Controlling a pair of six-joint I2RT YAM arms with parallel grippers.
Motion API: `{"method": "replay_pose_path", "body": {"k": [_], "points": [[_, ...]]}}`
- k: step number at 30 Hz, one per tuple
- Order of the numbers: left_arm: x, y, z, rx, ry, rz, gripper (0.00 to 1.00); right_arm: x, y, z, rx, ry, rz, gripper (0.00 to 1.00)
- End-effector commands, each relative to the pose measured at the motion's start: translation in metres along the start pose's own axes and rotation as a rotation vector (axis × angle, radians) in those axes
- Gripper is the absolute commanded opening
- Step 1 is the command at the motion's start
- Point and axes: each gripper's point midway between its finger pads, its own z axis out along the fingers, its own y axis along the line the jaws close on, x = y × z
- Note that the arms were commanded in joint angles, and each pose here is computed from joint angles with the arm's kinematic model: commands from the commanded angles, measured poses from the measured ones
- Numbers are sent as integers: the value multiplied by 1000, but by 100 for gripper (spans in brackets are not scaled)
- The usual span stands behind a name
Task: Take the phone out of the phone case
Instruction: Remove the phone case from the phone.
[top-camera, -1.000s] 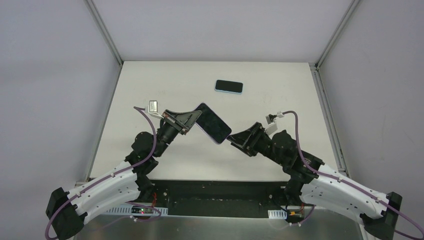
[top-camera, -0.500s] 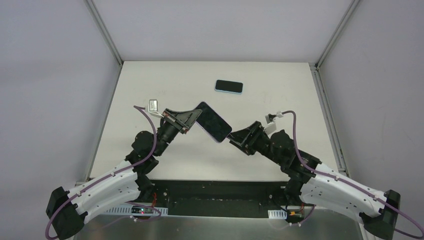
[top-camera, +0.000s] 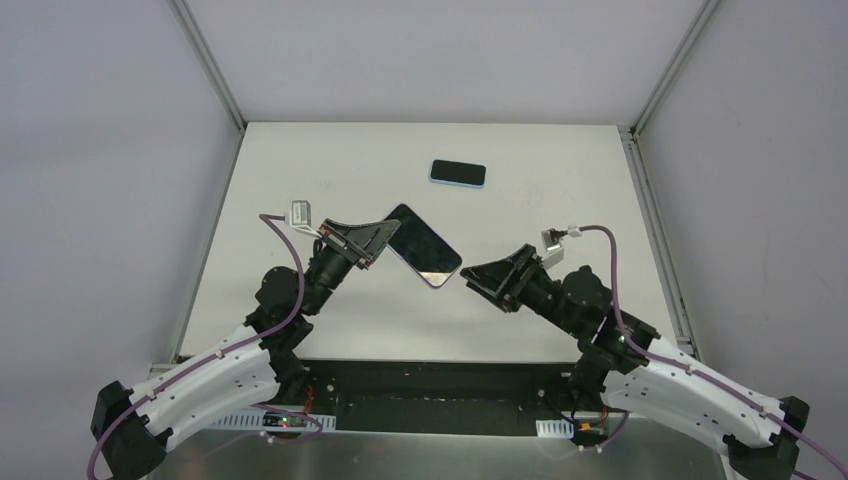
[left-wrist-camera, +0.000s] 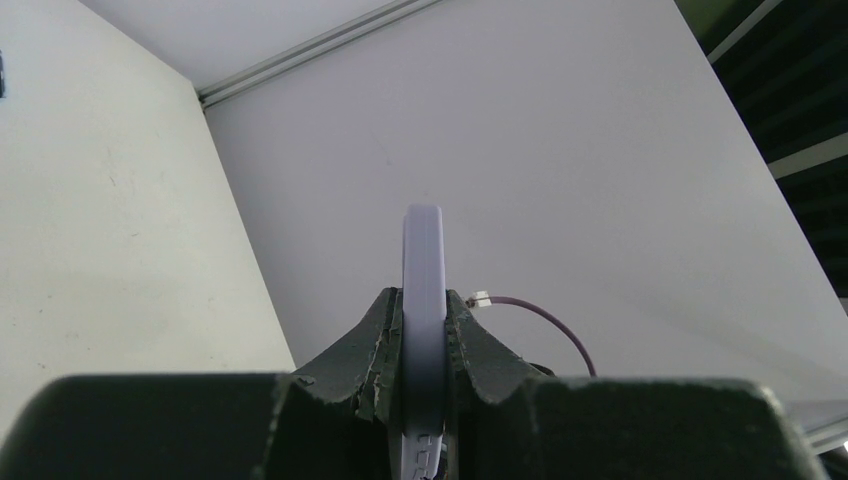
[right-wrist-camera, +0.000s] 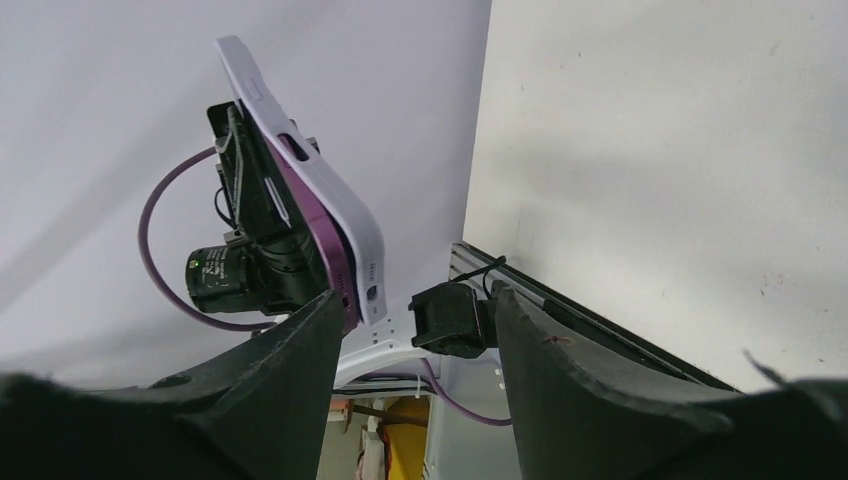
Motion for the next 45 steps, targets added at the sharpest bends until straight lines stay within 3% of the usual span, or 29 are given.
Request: {"method": "replay_pose_path", "body": {"k": [1,15,24,45], "points": [[-15,-45,-3,146,-45,-48,0,-5,15,-5,-41,-16,-26,61],[-15,-46,-4,151,-42,-48,0,-13,24,3,-75,-62,25,60],[-15,-45,-4,147,-43,-48,0,-15,23,1,-80,-73,24,64],[-8,-52,-1,162,0,-68,0,-16,18,13,-44,-85,32,60]]}}
